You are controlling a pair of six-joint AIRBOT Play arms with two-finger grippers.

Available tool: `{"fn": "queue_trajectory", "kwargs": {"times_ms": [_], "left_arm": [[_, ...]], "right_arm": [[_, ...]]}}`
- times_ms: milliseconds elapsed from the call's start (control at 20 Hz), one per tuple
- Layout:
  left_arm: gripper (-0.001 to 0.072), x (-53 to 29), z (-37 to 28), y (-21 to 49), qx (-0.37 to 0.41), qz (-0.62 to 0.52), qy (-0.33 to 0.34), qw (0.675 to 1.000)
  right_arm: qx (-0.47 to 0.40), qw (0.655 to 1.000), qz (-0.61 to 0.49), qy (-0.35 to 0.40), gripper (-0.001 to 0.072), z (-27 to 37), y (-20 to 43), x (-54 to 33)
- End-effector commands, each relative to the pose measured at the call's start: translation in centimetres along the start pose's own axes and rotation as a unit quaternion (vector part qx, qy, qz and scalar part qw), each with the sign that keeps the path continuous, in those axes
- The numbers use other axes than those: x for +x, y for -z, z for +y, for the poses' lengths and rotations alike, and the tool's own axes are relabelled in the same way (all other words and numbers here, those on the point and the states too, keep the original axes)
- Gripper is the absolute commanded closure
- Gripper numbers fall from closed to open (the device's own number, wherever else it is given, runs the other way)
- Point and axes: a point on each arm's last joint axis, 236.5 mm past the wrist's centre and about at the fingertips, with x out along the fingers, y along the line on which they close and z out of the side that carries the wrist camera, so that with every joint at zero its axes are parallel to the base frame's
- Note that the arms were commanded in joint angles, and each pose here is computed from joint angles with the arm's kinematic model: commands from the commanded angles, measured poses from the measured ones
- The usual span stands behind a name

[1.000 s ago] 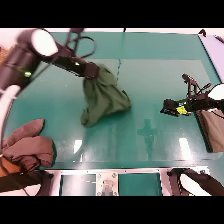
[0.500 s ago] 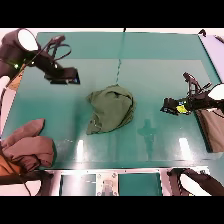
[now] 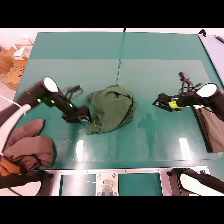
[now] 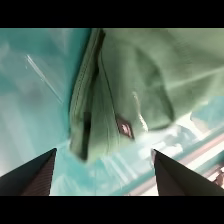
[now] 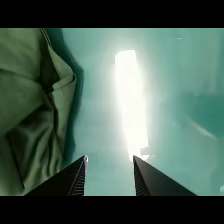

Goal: Fold the shirts.

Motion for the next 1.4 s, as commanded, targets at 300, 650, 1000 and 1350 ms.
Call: {"fn": "queue_trajectory", "kwargs": {"times_ms": [300,650,1000,1350], "left_arm": [[0.0255,5.9,-2.1,0.0,0.031,-0.052,-0.003,0.998],[0.0681,2.0,-5.4,-1.9,0.102,-0.076,0.003,0.992],[0.0681,-26.4,-12.5,-6.9,0.189,-0.363,-0.038,0.912],[0.0681,-46.5,-26.4,2.2,0.326,-0.577,0.036,0.748]], "right_arm": [[0.049,0.984,0.089,-0.144,0.0357,4.3,0.8,10.7],[-0.019,0.979,0.085,-0.185,0.0696,8.9,-1.9,9.0],[-0.131,0.948,-0.151,-0.246,0.0697,16.0,-12.4,-16.6],[-0.327,0.789,-0.478,-0.203,0.0697,26.8,-4.1,-46.2]]}}
